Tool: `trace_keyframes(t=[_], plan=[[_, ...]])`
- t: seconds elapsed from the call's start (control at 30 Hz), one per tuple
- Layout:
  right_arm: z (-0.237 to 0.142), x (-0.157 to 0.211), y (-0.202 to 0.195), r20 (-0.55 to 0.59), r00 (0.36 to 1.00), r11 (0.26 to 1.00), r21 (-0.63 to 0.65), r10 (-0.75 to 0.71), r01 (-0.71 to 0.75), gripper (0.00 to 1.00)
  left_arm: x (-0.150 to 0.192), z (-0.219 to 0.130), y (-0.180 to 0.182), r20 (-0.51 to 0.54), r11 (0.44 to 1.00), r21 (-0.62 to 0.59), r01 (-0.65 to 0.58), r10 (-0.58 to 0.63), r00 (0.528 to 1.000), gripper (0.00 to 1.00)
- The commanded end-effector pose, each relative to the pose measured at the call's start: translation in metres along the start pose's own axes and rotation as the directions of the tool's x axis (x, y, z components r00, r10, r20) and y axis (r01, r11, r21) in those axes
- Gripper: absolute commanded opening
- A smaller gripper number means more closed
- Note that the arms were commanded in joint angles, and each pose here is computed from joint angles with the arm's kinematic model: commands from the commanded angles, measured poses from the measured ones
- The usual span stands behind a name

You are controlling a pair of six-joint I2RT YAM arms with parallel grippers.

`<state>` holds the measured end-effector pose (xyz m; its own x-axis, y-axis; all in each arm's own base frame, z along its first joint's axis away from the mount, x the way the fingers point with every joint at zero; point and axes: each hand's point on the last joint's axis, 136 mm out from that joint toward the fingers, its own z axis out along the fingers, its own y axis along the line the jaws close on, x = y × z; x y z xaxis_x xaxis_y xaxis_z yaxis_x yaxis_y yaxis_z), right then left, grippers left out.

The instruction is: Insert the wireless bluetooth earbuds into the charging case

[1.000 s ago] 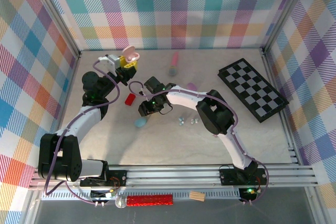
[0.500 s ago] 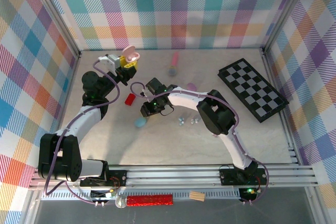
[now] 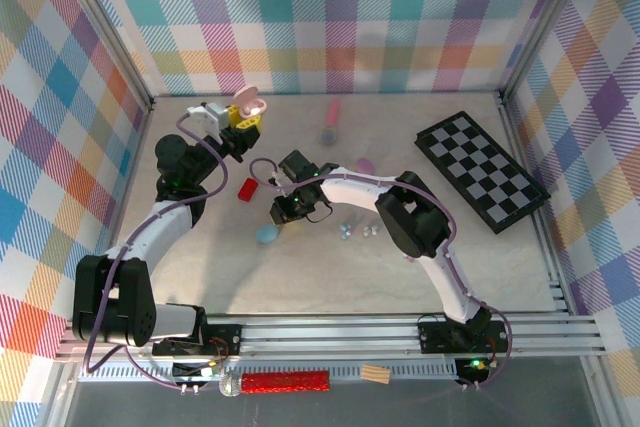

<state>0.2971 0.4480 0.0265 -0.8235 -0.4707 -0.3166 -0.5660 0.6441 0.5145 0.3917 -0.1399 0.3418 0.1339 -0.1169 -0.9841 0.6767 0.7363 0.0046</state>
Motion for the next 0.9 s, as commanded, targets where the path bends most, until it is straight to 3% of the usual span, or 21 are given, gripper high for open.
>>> trace_keyframes(t=[0.0,0.47,0.67,0.87], plan=[[-0.014,0.001,0.005,0.019,1.0,1.0,0.013,0.01,-0.01,0.23,-0.021,-0.005,-0.003,0.03,0.998,0.01,-0.058,0.058,0.998,0.38],[-0.091,0.002,-0.024,0.218,0.975,0.97,0.241,-0.038,-0.016,0.23,0.023,-0.004,-0.023,-0.077,0.998,0.035,-0.054,0.057,0.995,0.38],[-0.141,0.007,-0.027,0.282,0.947,0.932,0.359,-0.154,0.044,0.23,0.051,-0.004,-0.042,-0.128,0.997,0.073,-0.026,0.035,0.991,0.38],[-0.192,0.0,-0.01,0.368,0.88,0.9,0.416,-0.301,0.134,0.22,0.081,-0.006,-0.065,-0.193,0.993,0.114,-0.017,0.039,0.98,0.37]])
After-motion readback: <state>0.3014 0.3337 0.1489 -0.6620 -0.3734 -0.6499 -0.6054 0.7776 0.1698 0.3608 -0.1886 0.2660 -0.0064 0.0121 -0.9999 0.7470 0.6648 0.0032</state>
